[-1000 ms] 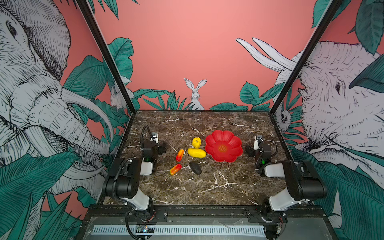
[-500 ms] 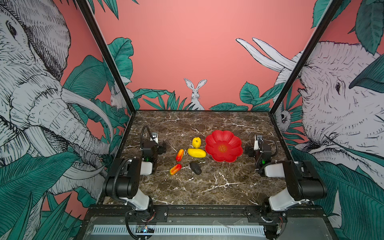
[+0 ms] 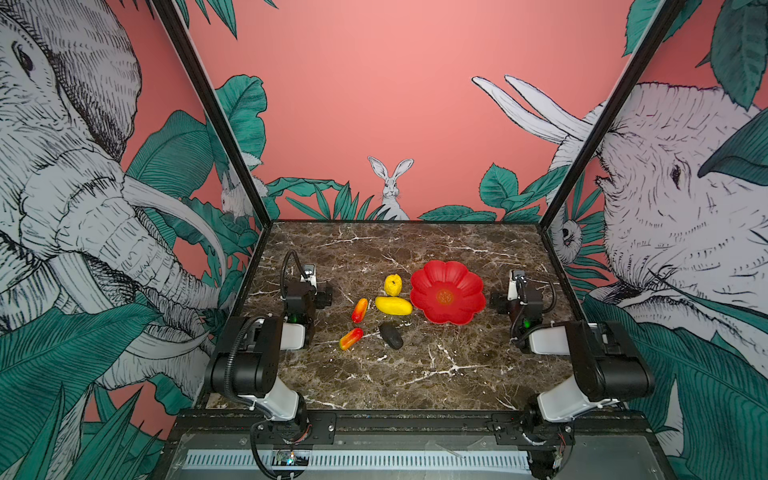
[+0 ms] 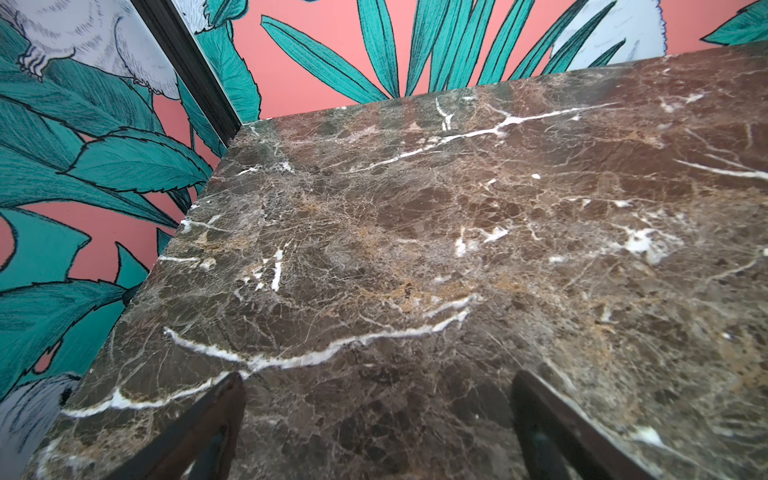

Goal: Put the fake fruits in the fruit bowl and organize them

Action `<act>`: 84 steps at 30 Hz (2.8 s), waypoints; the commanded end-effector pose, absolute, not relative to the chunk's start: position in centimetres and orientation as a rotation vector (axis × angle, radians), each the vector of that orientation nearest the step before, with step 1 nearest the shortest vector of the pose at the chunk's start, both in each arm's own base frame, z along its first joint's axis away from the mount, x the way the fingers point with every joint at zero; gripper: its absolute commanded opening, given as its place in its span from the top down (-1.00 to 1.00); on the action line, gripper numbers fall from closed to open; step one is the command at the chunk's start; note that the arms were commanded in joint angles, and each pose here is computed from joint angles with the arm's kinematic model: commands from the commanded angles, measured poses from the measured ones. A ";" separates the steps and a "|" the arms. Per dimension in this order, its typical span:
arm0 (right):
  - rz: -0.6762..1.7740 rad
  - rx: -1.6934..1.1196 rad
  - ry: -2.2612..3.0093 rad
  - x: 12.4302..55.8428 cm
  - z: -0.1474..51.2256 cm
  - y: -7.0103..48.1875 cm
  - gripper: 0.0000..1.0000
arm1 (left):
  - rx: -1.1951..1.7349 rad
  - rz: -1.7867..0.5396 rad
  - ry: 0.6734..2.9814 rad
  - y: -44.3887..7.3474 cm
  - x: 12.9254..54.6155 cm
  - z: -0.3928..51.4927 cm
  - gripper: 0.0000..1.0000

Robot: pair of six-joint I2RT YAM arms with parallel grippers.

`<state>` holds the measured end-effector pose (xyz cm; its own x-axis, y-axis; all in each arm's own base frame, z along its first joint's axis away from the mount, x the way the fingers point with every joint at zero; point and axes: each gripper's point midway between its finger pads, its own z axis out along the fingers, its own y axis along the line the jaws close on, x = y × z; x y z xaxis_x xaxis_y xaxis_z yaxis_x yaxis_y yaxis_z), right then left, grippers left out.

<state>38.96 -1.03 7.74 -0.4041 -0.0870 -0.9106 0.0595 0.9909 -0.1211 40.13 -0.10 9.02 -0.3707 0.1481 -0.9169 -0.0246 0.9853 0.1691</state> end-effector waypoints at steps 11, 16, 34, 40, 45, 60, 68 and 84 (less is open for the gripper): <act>0.041 -0.310 2.015 38.0 22.8 10.8 -0.98 | 0.128 0.035 1.923 -4.1 31.8 23.7 -0.99; 0.237 -0.627 2.086 37.6 23.8 20.9 -0.99 | 0.154 -0.097 1.969 -5.2 27.0 27.9 -0.99; 0.232 -1.007 2.206 41.3 19.1 33.1 -0.98 | 0.404 -0.100 1.868 -5.9 21.0 27.6 -0.99; 0.289 -1.064 2.243 42.3 17.0 35.4 -0.99 | 0.409 -0.099 1.898 -6.0 21.4 27.2 -0.99; 0.351 -1.094 2.292 41.8 14.6 37.4 -0.98 | 0.398 -0.099 1.900 -5.9 21.4 27.1 -0.99; 0.394 -1.038 2.383 42.0 9.2 38.6 -0.97 | 0.419 -0.132 1.933 -6.5 21.9 26.5 -0.99; 0.379 -1.024 2.400 42.4 8.0 38.7 -0.69 | 0.413 -0.122 1.935 -6.4 21.9 26.4 -0.99; 0.373 -1.080 2.374 42.2 9.5 38.6 0.06 | 0.414 -0.125 1.930 -6.4 22.1 26.4 -1.00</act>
<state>42.13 38.39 7.21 -0.5985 -0.6072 -0.5227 -0.7369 0.6732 0.0617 21.95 -6.43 25.85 -0.3566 0.2296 -0.9056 0.3450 0.9332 0.1008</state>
